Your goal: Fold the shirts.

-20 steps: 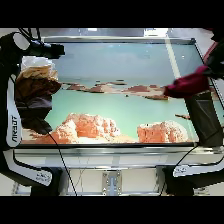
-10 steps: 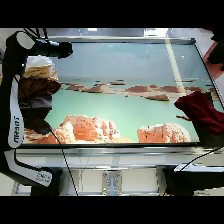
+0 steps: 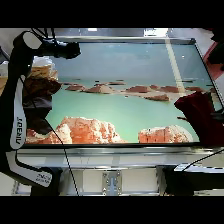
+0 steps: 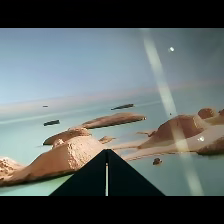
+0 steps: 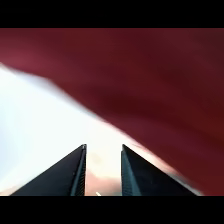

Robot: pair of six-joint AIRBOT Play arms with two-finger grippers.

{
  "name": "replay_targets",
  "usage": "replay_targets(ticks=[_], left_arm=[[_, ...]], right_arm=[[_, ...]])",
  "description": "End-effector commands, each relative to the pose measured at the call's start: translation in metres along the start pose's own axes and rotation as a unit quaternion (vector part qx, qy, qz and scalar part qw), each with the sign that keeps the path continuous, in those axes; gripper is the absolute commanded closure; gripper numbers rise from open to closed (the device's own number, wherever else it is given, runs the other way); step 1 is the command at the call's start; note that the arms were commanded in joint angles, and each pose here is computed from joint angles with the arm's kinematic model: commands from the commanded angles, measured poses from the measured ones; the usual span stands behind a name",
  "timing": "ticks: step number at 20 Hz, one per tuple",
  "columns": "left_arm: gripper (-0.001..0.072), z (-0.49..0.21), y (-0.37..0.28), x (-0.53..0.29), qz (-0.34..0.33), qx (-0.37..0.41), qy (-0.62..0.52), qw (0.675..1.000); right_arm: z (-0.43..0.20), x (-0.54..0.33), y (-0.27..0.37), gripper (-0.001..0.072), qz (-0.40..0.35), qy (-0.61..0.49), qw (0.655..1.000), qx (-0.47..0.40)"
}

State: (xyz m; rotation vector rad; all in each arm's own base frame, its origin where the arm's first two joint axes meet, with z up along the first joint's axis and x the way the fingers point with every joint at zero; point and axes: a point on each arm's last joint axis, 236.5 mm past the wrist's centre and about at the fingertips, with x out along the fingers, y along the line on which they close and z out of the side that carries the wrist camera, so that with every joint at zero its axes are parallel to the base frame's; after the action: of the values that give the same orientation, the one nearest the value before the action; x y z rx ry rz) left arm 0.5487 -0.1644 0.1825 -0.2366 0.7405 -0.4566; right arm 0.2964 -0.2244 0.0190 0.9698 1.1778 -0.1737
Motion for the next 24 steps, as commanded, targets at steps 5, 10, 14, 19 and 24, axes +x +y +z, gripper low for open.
replay_targets(ticks=[5,10,14,19,24], left_arm=[[0.0693,-0.034,-0.005,-0.002,-0.005,-0.056,0.071,0.996],[0.0692,-0.033,-0.005,-0.002,-0.005,-0.056,0.071,0.996],[0.0693,-0.033,-0.005,-0.002,-0.005,-0.056,0.071,0.996],[0.0692,-0.033,-0.005,-0.002,-0.005,-0.056,0.071,0.996],[0.0693,-0.033,-0.005,-0.002,-0.005,-0.056,0.071,0.996]], right_arm=[[-0.064,0.085,0.243,0.0443,0.172,0.044,0.931,-0.319],[-0.131,0.157,0.306,0.0443,0.098,0.041,0.868,-0.485],[-0.188,0.182,0.328,0.0443,0.072,0.063,0.832,-0.547],[-0.274,0.189,0.355,0.0444,0.112,0.116,0.792,-0.588],[-0.321,0.191,0.362,0.0444,0.126,0.141,0.762,-0.619]])
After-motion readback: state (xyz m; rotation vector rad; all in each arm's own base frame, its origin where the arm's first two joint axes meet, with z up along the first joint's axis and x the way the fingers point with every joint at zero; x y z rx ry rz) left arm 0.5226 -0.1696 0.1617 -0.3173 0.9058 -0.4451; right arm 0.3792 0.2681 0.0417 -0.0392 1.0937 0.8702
